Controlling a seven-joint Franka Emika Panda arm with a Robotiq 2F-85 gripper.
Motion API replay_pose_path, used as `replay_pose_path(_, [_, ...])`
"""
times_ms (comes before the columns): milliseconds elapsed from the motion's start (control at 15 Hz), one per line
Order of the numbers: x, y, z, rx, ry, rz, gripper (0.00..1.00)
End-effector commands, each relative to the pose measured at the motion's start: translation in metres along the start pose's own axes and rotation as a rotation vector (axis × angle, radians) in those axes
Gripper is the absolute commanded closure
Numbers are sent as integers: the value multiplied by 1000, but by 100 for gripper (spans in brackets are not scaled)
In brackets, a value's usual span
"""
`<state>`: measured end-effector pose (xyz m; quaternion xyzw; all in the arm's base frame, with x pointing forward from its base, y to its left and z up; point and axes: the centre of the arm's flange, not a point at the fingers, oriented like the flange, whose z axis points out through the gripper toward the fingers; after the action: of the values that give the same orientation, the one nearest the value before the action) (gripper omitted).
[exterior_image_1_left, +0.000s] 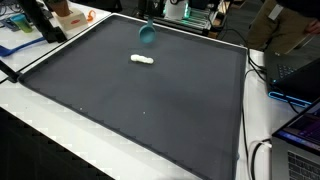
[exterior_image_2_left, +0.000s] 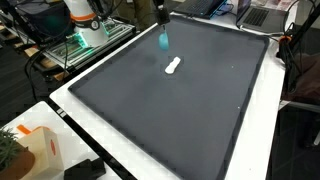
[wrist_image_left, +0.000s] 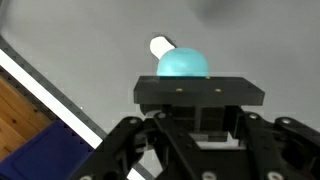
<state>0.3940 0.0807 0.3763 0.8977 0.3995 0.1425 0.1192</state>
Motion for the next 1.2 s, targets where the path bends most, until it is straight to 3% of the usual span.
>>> replay_pose_path(0, [5, 1, 6, 11, 31, -100, 73])
replay_pose_path(267, [14, -4, 15, 34, 64, -170, 73])
replay_pose_path(1133, [33, -6, 53, -16, 39, -184, 73])
